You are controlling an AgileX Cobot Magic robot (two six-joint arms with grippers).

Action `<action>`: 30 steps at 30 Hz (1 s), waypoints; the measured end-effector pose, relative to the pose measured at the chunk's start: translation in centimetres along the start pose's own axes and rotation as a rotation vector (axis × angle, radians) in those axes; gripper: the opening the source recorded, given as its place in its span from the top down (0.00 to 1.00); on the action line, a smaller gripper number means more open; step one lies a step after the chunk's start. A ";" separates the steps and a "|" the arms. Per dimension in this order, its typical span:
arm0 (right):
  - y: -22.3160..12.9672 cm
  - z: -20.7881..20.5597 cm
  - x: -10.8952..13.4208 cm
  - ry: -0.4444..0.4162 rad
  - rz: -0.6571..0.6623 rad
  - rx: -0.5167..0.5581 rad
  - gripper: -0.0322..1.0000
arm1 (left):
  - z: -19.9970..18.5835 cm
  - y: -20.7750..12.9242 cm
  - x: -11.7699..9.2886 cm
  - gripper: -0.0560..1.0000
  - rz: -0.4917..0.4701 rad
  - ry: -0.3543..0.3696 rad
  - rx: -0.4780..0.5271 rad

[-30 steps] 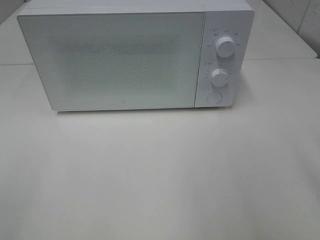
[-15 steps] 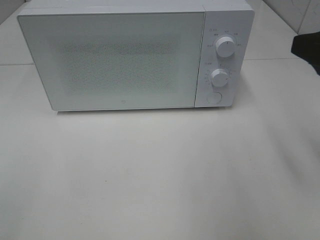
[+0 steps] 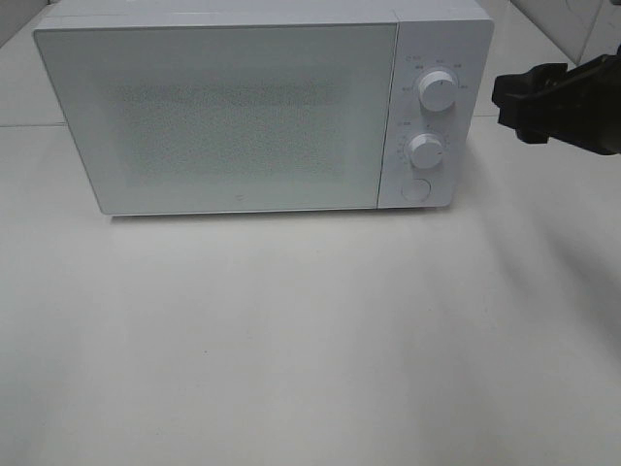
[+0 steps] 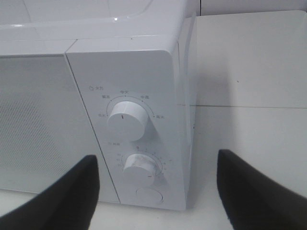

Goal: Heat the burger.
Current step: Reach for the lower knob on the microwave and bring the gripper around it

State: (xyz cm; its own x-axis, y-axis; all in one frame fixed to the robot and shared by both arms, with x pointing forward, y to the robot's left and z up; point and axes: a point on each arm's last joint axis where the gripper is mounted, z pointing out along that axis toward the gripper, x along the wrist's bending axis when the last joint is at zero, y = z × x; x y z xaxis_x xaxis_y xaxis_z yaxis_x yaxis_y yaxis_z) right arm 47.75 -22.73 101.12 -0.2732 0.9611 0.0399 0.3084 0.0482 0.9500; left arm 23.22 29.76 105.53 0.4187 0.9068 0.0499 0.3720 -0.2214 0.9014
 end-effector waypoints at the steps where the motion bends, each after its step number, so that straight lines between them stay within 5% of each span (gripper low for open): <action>1: 0.0 0.0 0.0 0.000 0.000 0.000 0.32 | 0.0 0.0 0.0 0.95 0.000 0.000 0.000; 17: -4.1 5.5 -0.1 0.005 -0.021 -0.069 0.32 | 0.0 0.0 0.0 0.95 0.002 0.000 0.000; 30: -6.2 7.2 3.8 0.023 -0.082 -0.036 0.32 | 0.0 0.0 0.0 0.95 0.003 0.000 0.000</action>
State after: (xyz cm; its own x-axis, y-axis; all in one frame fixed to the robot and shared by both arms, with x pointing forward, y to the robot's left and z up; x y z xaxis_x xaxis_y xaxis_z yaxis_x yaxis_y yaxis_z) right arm 51.36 -17.40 93.18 -0.3175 0.9477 -0.0312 0.2516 0.1159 0.9609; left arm 23.22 29.76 105.53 0.4198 0.9061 0.0526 0.3708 -0.2241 0.9013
